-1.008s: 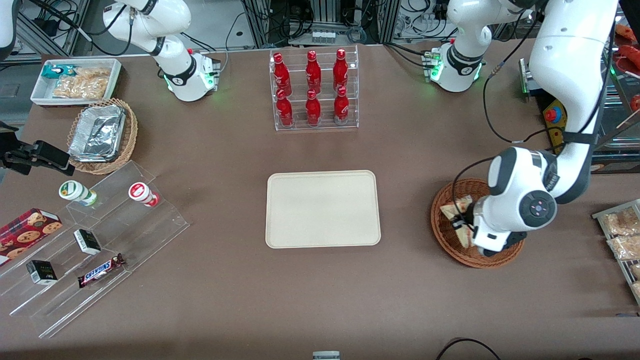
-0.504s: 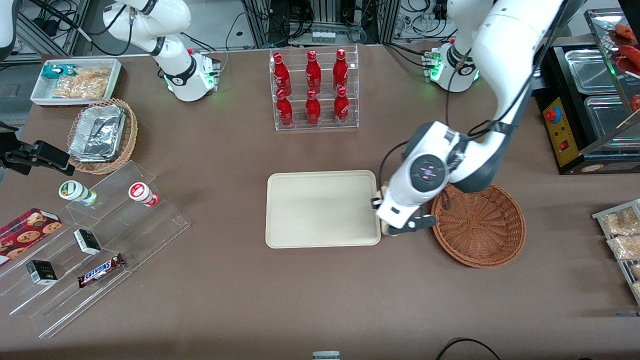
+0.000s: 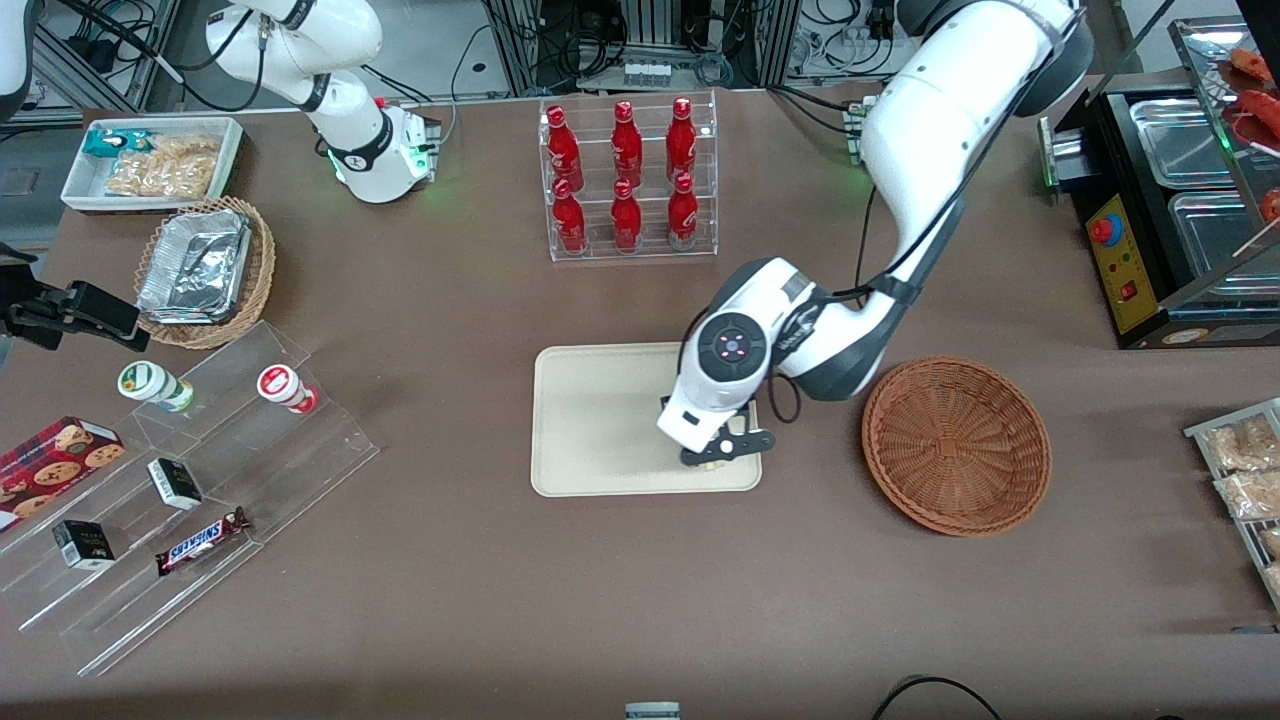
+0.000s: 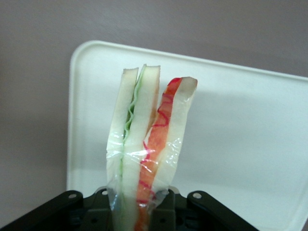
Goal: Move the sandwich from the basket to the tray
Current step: 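Lift the sandwich and carry it toward the cream tray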
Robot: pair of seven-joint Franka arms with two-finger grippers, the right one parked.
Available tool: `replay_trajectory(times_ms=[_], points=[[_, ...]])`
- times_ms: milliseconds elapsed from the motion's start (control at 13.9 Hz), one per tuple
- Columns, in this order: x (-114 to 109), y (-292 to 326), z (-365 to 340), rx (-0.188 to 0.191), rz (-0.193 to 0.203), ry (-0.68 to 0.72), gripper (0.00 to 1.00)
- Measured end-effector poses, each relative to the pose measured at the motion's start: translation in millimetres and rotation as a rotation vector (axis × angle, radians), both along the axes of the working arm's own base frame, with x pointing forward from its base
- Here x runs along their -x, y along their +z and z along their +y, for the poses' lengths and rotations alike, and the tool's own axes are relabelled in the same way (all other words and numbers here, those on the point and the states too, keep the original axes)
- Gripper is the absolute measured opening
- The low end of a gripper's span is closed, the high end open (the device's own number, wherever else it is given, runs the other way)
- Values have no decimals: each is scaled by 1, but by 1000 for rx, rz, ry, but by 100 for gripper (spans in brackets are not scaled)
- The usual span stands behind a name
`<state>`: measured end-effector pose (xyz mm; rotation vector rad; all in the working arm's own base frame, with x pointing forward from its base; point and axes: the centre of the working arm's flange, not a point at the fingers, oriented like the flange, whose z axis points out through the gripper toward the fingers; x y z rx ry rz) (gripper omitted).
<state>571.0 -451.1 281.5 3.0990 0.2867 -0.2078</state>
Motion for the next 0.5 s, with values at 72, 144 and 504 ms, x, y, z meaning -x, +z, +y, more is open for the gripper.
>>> replay_trajectory(times_ms=[72,144,504], points=[[6,-6,-14,-5,-3,1,18],[12,-12,-26,-15,-9,5,18],[15,-36,-46,-18,-3,9,20]])
